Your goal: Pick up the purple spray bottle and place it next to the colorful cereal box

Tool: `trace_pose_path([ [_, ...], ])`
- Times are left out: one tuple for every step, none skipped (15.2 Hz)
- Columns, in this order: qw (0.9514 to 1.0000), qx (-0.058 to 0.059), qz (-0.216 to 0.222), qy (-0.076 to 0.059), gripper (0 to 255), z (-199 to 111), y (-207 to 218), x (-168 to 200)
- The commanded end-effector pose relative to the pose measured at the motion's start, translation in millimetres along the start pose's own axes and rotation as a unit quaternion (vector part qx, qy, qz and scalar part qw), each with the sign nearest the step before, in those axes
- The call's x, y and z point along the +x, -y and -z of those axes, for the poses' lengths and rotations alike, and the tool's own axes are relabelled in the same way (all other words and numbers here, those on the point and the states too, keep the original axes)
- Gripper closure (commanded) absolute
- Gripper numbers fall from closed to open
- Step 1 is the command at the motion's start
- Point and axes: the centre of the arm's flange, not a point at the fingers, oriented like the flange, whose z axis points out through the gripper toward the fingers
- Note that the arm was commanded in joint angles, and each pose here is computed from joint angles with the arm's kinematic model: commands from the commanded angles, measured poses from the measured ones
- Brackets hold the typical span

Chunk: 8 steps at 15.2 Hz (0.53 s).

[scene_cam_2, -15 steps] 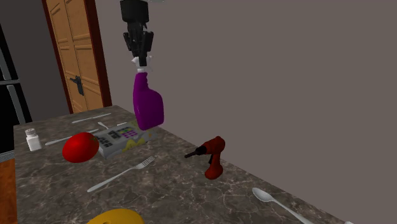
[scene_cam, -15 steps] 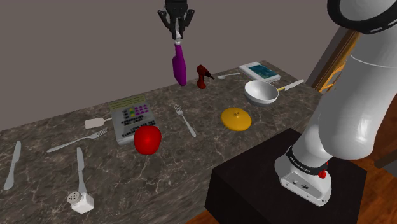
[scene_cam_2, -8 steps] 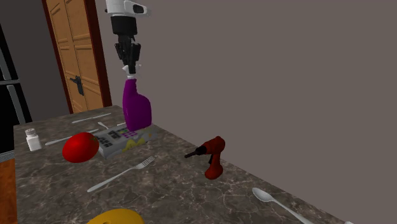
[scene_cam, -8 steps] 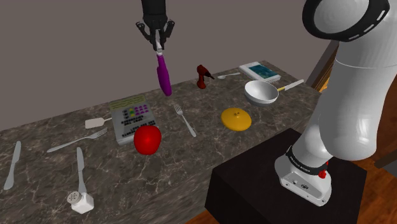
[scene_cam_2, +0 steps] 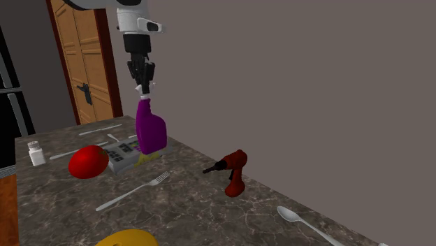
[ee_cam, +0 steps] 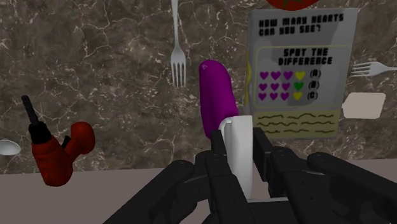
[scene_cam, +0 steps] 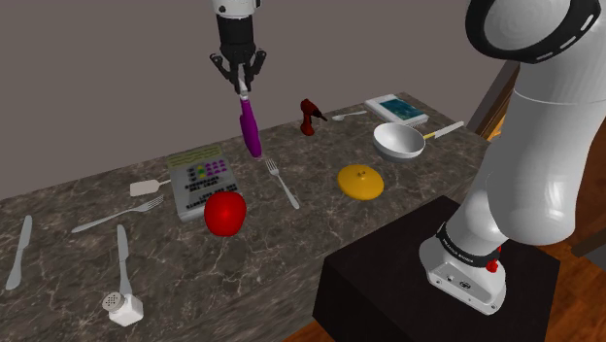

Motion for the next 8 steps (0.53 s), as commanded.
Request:
trace_pose_path([
  [1.0, 0.0, 0.0, 0.0, 255, -10.5, -0.9, 0.3],
  [1.0, 0.0, 0.0, 0.0, 255, -15.7, -1.1, 0.2],
  [1.0, 0.0, 0.0, 0.0, 255, -21.0, -1.2, 0.1],
  [1.0, 0.0, 0.0, 0.0, 255, -26.3, -1.3, 0.0],
  [1.0, 0.0, 0.0, 0.0, 255, -31.6, -1.5, -0.1],
  [1.0, 0.0, 0.0, 0.0, 255, -36.9, -1.6, -0.1],
  [1.0, 0.0, 0.0, 0.0, 255, -42.1, -1.7, -0.2],
  [1.0, 0.0, 0.0, 0.0, 255, -47.4, -1.9, -0.3],
])
